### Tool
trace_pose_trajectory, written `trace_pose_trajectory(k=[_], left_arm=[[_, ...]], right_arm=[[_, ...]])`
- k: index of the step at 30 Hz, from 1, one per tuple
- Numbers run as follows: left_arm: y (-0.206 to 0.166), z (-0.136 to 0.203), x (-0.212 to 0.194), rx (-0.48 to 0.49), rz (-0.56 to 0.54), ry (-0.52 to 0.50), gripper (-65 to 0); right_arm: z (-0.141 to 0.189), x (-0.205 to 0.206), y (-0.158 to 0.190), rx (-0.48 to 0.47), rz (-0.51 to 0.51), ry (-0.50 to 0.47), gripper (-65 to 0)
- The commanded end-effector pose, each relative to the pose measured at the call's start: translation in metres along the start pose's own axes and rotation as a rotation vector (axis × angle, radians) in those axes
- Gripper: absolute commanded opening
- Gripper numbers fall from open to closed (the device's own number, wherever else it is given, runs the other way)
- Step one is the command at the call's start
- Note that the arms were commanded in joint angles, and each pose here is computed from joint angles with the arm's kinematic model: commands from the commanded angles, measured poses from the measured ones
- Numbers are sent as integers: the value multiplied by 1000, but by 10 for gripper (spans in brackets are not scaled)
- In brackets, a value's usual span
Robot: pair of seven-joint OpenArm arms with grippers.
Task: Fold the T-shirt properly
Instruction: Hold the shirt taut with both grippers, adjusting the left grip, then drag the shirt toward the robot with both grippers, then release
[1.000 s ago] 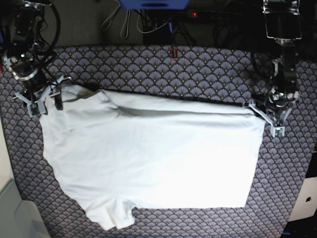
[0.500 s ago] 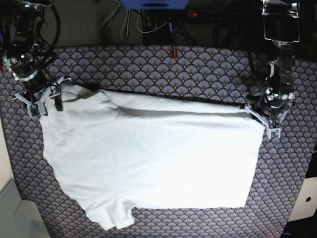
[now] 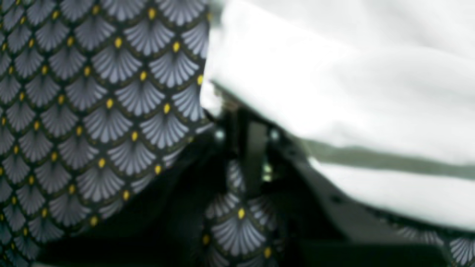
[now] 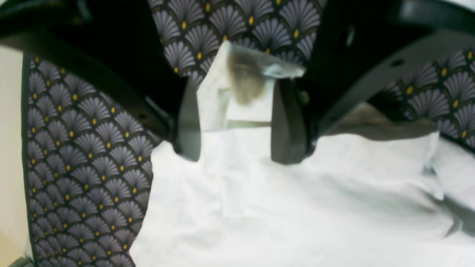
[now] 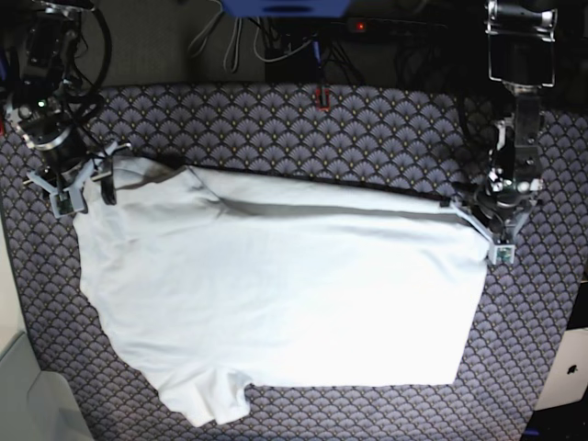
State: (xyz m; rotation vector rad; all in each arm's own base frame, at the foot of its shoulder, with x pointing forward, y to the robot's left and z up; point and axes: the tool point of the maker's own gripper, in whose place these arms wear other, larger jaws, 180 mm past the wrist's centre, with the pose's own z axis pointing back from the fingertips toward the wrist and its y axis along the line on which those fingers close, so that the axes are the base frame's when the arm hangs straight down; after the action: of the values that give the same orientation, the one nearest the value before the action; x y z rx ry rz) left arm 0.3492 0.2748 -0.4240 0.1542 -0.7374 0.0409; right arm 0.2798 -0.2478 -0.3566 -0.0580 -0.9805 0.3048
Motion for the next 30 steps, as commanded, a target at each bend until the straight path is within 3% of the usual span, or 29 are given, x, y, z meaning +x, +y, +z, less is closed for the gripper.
trace_pose_trajectory(k=[1, 20, 30], left_arm=[[6, 0, 2, 13, -4, 12, -650], [-6, 28, 19, -16, -42, -79, -645], [21, 32, 11, 36, 10, -73, -645]], right_arm=[[3, 15, -8, -17, 13, -52, -336], [22, 18, -21, -69, 24, -63, -335], [29, -12, -29, -98, -32, -3, -298]])
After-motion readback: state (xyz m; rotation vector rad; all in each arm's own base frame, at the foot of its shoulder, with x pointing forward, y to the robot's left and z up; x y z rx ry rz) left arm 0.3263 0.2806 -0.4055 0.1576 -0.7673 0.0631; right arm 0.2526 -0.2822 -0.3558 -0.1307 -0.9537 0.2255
